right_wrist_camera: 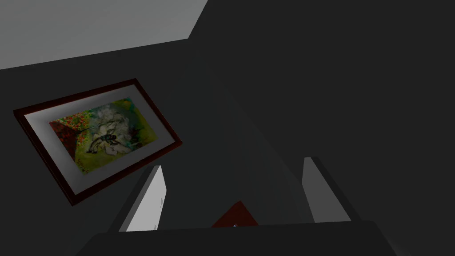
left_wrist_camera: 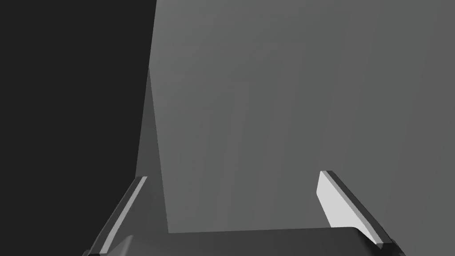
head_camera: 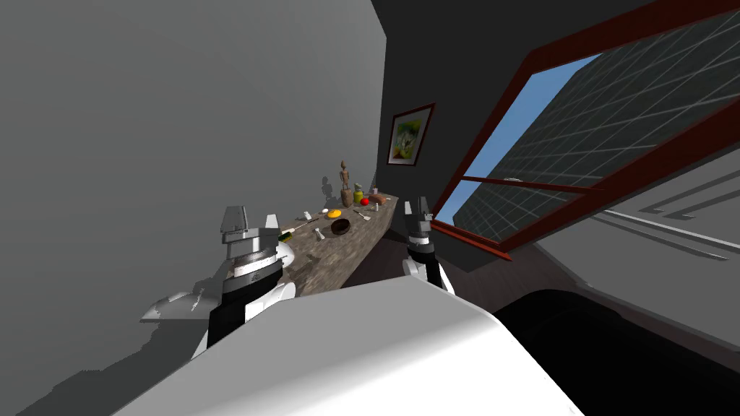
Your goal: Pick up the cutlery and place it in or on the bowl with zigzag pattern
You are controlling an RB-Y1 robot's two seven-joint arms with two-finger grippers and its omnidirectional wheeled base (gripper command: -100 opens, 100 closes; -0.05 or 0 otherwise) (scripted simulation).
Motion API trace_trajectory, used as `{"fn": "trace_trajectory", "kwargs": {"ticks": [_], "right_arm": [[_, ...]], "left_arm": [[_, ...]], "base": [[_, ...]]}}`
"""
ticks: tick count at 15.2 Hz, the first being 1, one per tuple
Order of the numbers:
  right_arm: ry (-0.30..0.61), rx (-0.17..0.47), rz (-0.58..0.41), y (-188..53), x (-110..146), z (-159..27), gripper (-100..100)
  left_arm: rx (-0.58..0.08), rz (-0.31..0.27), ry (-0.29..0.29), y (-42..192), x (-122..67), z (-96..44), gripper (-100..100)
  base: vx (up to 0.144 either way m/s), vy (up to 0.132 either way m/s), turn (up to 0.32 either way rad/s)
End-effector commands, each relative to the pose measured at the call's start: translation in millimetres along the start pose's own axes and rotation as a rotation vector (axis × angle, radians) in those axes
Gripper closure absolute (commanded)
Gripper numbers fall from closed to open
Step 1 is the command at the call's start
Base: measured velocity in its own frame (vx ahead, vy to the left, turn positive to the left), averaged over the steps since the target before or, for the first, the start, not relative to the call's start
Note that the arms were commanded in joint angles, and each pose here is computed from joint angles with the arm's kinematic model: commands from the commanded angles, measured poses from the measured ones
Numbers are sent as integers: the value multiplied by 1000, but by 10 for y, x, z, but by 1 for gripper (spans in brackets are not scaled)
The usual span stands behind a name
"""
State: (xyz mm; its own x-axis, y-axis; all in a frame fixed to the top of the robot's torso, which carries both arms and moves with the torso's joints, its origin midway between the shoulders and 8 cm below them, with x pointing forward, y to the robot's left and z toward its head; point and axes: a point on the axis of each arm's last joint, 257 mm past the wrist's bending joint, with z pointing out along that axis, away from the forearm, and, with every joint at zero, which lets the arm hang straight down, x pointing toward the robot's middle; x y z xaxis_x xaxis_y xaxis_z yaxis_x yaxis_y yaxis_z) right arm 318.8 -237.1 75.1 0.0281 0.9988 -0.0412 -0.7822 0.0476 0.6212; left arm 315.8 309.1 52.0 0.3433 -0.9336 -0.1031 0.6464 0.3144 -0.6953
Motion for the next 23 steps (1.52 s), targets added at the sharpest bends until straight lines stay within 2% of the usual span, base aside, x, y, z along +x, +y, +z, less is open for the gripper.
{"fn": "trace_trajectory", "kwargs": {"ticks": [1,2,3,6,7,8,11,12,13,14,15,16,17,18,20,21,22,23], "right_arm": [[0,0,0,0,0,0,0],[0,0,0,0,0,0,0],[0,0,0,0,0,0,0],[0,0,0,0,0,0,0],[0,0,0,0,0,0,0],[0,0,0,0,0,0,0],[0,0,0,0,0,0,0],[0,0,0,0,0,0,0],[0,0,0,0,0,0,0],[0,0,0,0,0,0,0],[0,0,0,0,0,0,0],[0,0,0,0,0,0,0],[0,0,0,0,0,0,0],[0,0,0,0,0,0,0],[0,0,0,0,0,0,0],[0,0,0,0,0,0,0],[0,0,0,0,0,0,0],[0,0,0,0,0,0,0]], "left_arm": [[-5,13,50,43,76,5,-100],[-5,13,50,43,76,5,-100],[-13,22,85,91,128,6,-100],[-24,33,125,154,185,5,-100],[-40,44,159,235,233,0,-100],[-39,45,162,234,237,1,-100],[-83,72,234,443,324,-18,-100],[-82,73,237,443,328,-18,-100],[-110,89,272,569,361,-33,-100],[-110,89,273,569,363,-33,-100],[-141,105,305,708,386,-53,-100],[-141,107,308,708,389,-52,-100],[-175,126,342,858,406,-76,-100],[-175,126,342,858,406,-76,-100],[-249,160,392,1169,401,-136,-100],[-253,168,403,1184,405,-138,-100],[-298,185,422,1359,383,-180,-100],[-296,191,431,1357,387,-177,-100]], "base": [[-1,-4,-22],[-3,-6,-29],[-2,-7,-38],[0,-7,-36],[2,-7,-53],[3,-6,-41],[5,-8,-61],[6,-7,-51],[6,-8,-51],[4,-8,-62],[4,-10,-93],[3,-8,-72],[3,-10,-78],[3,-10,-63],[3,-17,-132],[8,-18,-113],[9,-19,-94],[9,-16,-61]]}}
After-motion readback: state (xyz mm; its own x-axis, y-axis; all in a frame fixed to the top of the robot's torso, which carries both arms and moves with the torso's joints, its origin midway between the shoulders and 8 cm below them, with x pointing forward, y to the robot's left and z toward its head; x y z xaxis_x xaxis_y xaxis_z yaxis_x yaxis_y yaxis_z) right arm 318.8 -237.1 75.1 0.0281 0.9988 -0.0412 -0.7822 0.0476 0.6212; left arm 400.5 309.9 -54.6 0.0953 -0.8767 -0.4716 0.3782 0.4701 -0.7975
